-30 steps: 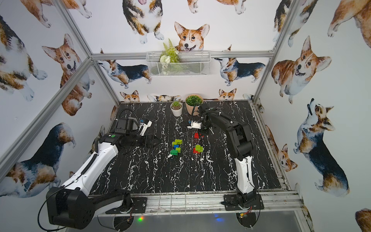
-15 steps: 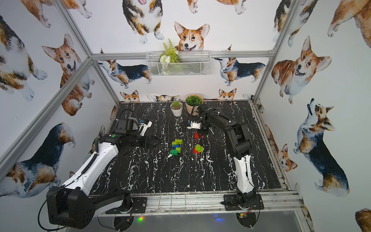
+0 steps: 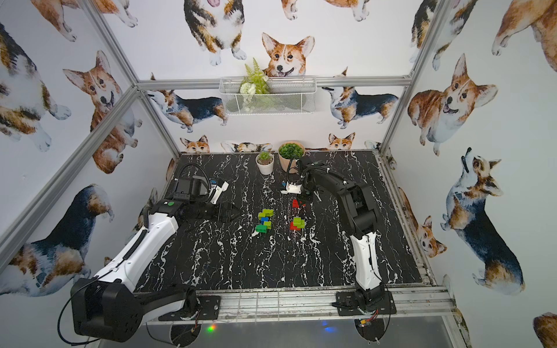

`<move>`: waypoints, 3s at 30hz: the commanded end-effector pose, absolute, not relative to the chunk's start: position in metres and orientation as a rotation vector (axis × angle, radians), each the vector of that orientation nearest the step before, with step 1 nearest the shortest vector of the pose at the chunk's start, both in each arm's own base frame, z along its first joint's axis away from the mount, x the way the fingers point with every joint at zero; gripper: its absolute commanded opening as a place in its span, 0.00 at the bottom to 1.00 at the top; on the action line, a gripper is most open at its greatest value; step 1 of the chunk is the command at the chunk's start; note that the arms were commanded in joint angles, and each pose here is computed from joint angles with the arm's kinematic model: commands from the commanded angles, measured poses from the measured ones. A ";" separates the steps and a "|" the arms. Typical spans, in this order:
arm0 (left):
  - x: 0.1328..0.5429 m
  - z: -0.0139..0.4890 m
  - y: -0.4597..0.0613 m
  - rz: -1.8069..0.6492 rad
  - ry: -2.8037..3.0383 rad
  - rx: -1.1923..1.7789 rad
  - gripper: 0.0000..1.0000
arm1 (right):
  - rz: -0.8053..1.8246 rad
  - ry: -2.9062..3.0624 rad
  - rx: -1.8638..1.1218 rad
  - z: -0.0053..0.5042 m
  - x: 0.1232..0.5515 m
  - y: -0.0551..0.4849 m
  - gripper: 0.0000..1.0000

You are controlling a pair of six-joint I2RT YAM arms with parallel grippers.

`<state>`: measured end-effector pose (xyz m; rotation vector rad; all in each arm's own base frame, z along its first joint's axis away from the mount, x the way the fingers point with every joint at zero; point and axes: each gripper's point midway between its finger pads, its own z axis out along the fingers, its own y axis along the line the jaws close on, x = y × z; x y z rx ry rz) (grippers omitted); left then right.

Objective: Assemble the letter s with lego
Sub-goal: Assemble the lego brick with the lego brick, then pick up the lego brick from the center of the board.

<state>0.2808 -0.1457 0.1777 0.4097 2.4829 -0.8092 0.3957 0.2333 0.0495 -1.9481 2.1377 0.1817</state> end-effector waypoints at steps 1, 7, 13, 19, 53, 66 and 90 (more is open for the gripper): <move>0.281 0.178 -0.146 -0.807 2.479 0.431 1.00 | 0.169 2.160 -2.011 0.039 0.387 0.225 0.22; 0.281 0.178 -0.146 -0.809 2.480 0.432 1.00 | 0.164 2.162 -2.037 0.033 0.385 0.226 0.20; 0.282 0.177 -0.147 -0.814 2.481 0.429 1.00 | 0.145 2.154 -2.057 0.036 0.386 0.230 0.20; 0.283 0.176 -0.147 -0.820 2.483 0.427 1.00 | 0.107 2.165 -2.074 0.041 0.386 0.233 0.19; 0.279 0.173 -0.150 -0.855 2.473 0.425 1.00 | -0.106 2.346 -2.158 0.035 0.381 0.235 0.16; 0.279 0.175 -0.151 -0.858 2.471 0.421 1.00 | -0.116 2.294 -2.141 0.047 0.385 0.243 0.32; 0.303 0.186 -0.179 -0.951 2.437 0.403 1.00 | 0.111 2.174 -1.930 0.077 0.390 0.251 0.69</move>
